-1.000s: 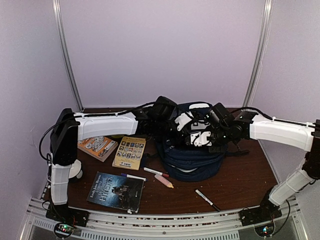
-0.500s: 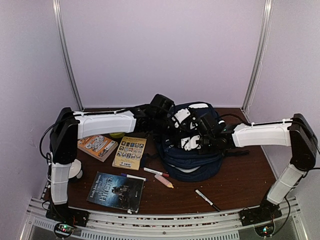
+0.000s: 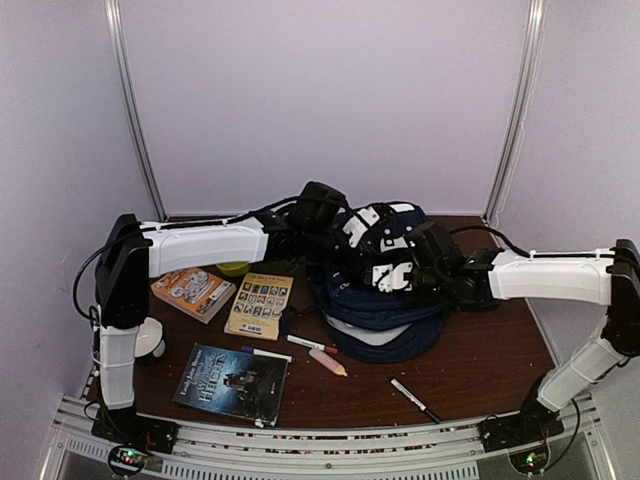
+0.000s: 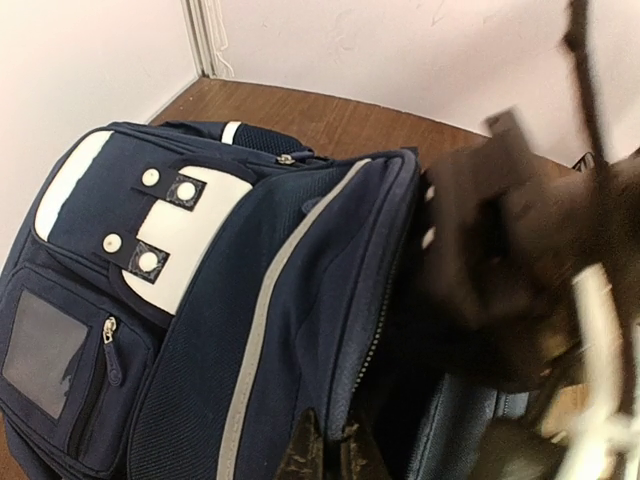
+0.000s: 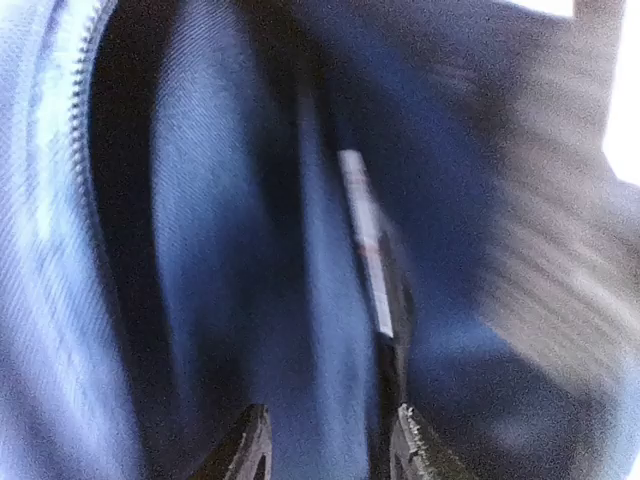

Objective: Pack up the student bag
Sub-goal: Place the second largest pocket of the bag in the upper front pocket of the bag.

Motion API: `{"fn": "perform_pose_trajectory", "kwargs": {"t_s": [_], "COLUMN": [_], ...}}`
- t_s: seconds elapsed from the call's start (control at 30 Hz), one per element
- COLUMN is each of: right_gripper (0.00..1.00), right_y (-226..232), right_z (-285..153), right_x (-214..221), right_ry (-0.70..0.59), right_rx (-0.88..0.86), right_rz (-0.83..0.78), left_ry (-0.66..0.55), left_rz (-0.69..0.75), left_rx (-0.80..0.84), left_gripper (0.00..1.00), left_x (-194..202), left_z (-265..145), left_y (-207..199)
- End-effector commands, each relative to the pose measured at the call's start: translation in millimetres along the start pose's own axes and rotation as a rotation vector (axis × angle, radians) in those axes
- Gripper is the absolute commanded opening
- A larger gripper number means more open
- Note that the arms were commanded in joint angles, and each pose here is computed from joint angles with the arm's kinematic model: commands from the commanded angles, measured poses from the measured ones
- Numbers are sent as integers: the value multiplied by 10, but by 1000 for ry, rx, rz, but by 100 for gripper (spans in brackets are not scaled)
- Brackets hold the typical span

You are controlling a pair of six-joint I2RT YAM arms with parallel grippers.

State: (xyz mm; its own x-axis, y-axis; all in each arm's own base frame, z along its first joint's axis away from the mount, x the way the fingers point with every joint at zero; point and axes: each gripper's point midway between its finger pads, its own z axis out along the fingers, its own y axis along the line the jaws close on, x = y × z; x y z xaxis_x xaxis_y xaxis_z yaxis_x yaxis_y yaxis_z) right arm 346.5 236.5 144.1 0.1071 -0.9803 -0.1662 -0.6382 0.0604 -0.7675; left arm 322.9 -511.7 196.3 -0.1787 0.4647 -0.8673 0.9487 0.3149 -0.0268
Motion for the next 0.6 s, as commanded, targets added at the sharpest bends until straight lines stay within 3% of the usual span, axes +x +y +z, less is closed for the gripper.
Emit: {"fn": "perform_pose_trajectory", "kwargs": {"t_s": [0.0,0.33,0.57], "right_gripper": [42,43,38], "right_y": [76,922,1735], "right_z": [-337,-1027,-1214], "right_x": [82,143,267], "right_ry": [-37,-168,-90], "right_rx": [-78,-483,-781], "right_rz": [126,222,124], "left_ry": [-142,-110,-83], "left_rz": [18,-28,-54], "left_rx": [25,37,42], "left_gripper": [0,0,1], "left_x": [-460,-206,-41], "left_z": [-202,25,122], "left_y": [-104,-82,-78]}}
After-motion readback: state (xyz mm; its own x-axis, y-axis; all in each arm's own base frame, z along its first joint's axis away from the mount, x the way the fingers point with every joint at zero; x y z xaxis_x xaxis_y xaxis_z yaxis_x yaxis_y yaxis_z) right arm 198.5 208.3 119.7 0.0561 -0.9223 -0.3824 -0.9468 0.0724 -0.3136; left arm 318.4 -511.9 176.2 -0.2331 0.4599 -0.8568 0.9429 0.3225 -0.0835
